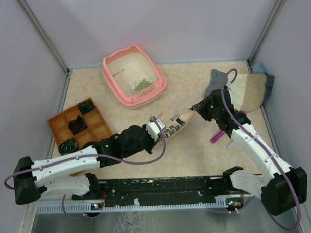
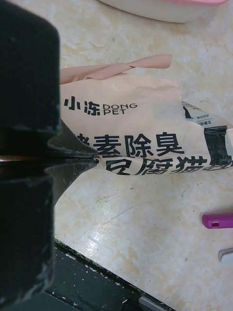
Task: Fill the litter box with clean litter
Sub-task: Close the cat litter bag at the center of the board.
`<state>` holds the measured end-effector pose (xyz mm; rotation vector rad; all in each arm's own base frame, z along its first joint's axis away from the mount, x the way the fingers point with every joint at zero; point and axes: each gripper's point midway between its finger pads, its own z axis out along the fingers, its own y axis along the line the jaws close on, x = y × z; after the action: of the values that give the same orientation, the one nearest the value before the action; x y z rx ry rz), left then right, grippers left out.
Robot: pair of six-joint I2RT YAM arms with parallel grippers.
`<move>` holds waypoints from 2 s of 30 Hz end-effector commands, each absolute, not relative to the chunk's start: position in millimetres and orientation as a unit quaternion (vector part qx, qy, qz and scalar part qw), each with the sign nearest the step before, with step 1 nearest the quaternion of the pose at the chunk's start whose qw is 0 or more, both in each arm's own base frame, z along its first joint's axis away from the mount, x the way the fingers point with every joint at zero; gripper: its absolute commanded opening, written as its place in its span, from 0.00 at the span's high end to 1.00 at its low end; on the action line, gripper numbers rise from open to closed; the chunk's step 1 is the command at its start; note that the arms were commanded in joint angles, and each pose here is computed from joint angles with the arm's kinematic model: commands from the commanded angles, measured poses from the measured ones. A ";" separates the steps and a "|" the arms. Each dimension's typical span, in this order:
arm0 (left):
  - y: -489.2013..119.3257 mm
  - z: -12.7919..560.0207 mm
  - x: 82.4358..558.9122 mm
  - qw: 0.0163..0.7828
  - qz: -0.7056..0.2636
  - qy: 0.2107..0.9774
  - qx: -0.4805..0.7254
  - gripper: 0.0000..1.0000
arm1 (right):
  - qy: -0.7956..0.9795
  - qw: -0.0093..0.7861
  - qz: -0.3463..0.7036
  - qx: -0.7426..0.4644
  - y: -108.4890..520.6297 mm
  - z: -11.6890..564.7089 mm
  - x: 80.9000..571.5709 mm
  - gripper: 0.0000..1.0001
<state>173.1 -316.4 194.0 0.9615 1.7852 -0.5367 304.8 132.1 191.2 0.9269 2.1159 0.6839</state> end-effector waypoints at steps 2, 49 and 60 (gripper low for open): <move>-317.6 215.8 179.2 0.513 -0.265 0.723 0.380 1.00 | 0.812 0.500 0.279 0.113 133.4 239.2 325.4 0.65; -314.9 219.6 195.3 0.515 -0.328 0.714 0.342 1.00 | 0.474 0.461 0.132 -0.738 209.4 140.6 206.0 0.58; -308.5 223.3 197.9 0.514 -0.342 0.718 0.321 1.00 | 0.492 0.453 0.084 -0.739 203.7 129.9 216.7 1.00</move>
<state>181.4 -295.8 160.7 0.9088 1.9315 -0.7196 209.1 202.6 123.2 -1.8470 1.2254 0.2728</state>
